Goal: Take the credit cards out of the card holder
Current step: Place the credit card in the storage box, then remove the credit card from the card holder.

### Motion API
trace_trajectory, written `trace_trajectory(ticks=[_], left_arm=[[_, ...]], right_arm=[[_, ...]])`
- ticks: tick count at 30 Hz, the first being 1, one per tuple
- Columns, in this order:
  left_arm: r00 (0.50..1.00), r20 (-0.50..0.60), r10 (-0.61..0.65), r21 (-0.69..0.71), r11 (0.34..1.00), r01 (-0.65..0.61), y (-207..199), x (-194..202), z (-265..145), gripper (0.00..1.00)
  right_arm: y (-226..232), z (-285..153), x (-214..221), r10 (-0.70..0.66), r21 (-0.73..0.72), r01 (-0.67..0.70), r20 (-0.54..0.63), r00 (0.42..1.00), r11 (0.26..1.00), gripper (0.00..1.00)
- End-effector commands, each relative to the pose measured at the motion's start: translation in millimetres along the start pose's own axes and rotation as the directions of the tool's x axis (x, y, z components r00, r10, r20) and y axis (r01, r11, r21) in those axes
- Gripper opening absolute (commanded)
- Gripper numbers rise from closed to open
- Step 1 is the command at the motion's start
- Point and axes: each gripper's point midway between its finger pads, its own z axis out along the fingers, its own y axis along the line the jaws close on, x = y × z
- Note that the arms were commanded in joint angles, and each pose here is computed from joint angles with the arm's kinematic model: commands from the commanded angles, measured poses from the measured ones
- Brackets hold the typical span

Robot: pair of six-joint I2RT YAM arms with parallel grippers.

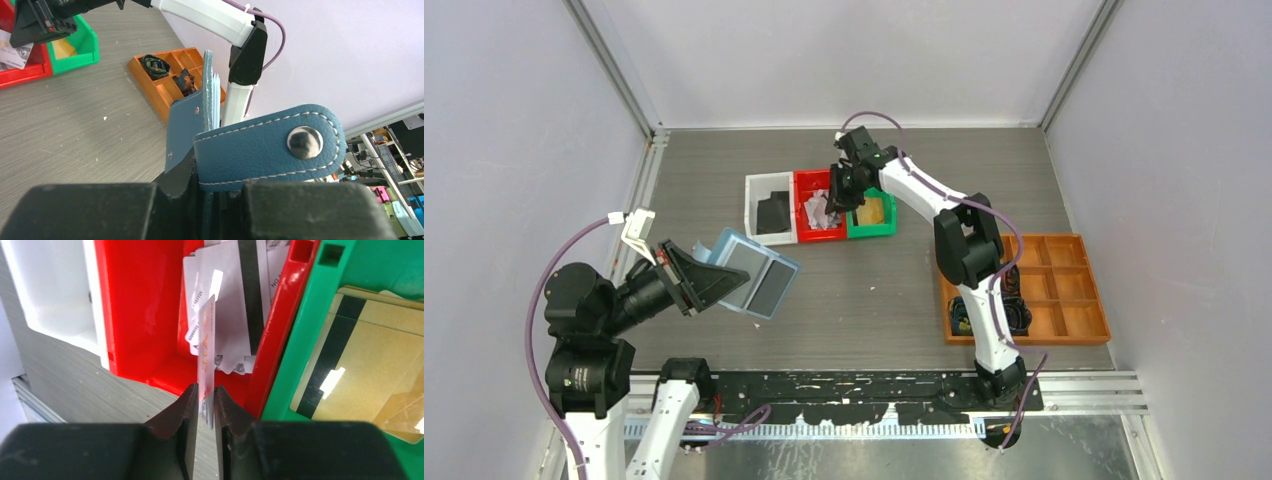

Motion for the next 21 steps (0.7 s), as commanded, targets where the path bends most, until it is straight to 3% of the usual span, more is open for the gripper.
trace_trajectory(ticks=[1,7,13,16,21], left_arm=[[0.998,0.030,0.055,0.041,0.998,-0.057,-17,-9,-3,0.04],[0.997,0.034,0.062,0.040,0.997,-0.064,-18,-10,-4,0.04],[0.997,0.039,0.065,0.043,0.997,-0.067,-22,-14,-4,0.03],[0.998,0.044,0.054,0.052,0.997,-0.056,-25,-17,-3,0.03],[0.999,0.052,0.010,0.079,0.997,-0.014,-31,-25,0,0.03]], right_arm=[[14,-43,-26,-0.051,0.036,0.047,0.134,0.990,0.998,0.27],[42,-121,-54,-0.071,0.040,0.061,0.364,0.929,0.997,0.50],[123,-210,-44,-0.029,-0.239,0.169,0.497,0.867,0.956,0.57],[166,-248,-16,0.028,-0.463,0.249,0.513,0.858,0.850,0.64],[207,-311,53,0.122,-0.726,0.406,0.553,0.824,0.556,0.83]])
